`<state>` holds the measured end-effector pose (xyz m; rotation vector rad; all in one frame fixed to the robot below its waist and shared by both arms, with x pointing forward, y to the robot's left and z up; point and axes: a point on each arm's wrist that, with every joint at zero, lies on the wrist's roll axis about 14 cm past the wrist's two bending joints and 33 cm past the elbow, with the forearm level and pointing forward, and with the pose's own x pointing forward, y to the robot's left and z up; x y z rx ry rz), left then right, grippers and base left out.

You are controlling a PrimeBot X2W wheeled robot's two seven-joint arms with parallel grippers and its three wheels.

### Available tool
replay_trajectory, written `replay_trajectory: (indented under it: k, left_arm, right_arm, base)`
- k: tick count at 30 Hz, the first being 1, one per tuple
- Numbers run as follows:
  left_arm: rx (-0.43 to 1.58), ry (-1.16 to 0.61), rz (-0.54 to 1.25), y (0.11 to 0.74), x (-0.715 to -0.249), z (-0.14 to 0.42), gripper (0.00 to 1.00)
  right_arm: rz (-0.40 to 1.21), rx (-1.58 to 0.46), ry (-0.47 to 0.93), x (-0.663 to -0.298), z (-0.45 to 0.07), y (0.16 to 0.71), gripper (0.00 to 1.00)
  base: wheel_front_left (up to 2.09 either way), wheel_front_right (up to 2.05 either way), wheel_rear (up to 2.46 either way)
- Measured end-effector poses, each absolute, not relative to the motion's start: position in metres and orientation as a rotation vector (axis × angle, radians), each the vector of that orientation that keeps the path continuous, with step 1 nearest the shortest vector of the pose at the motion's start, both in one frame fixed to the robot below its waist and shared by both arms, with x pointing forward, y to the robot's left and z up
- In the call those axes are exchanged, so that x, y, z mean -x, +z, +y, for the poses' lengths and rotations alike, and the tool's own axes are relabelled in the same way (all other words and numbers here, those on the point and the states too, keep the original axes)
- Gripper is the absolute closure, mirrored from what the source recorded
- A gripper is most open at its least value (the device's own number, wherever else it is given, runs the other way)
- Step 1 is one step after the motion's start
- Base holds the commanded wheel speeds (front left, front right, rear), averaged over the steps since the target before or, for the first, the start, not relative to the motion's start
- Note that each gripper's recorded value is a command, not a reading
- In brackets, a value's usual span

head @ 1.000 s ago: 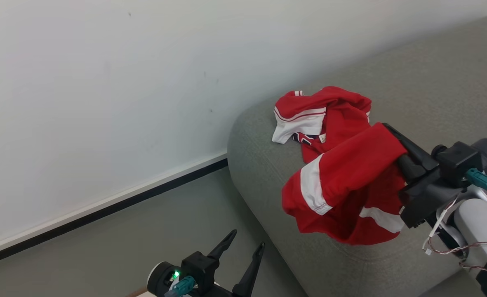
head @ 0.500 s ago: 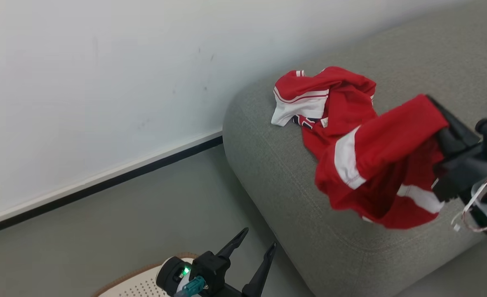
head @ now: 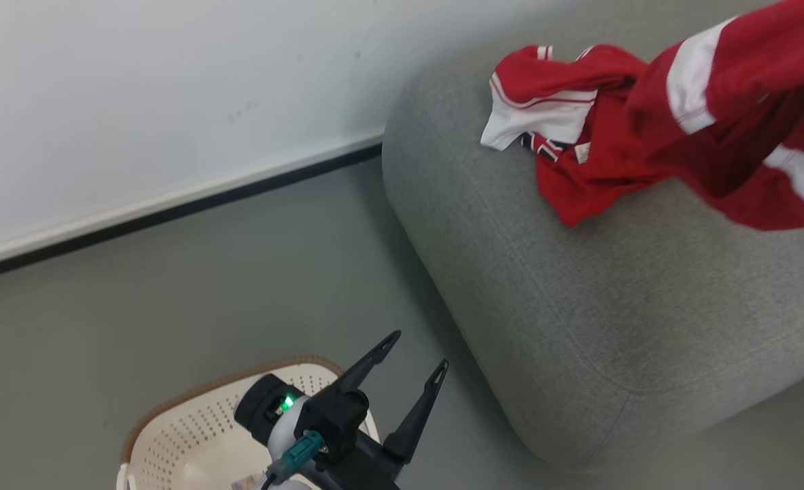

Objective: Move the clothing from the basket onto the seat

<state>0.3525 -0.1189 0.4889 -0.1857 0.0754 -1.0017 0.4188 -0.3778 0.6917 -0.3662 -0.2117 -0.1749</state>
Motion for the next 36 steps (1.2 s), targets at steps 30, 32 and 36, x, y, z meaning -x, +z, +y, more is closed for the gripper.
replay_trajectory:
  k: [30,32,36]
  left_arm:
    - [0.133,-0.899,0.152,0.414,-0.453,-0.069,0.0]
    - [0.135,-0.898,0.157,0.41,-0.455,-0.069,0.0]
    - [0.14,-0.917,0.156,0.409,-0.454,-0.075,0.0]
  right_arm:
    - [0.174,0.255,-0.258,-0.572,-0.38,0.495,1.0]
    - [0.194,0.246,-0.272,-0.569,-0.383,0.486,0.82]
    - [0.208,0.242,-0.288,-0.56,-0.388,0.48,0.0]
  base:
    - [0.0,0.0,0.0]
    - [0.0,0.0,0.0]
    - [0.0,0.0,0.0]
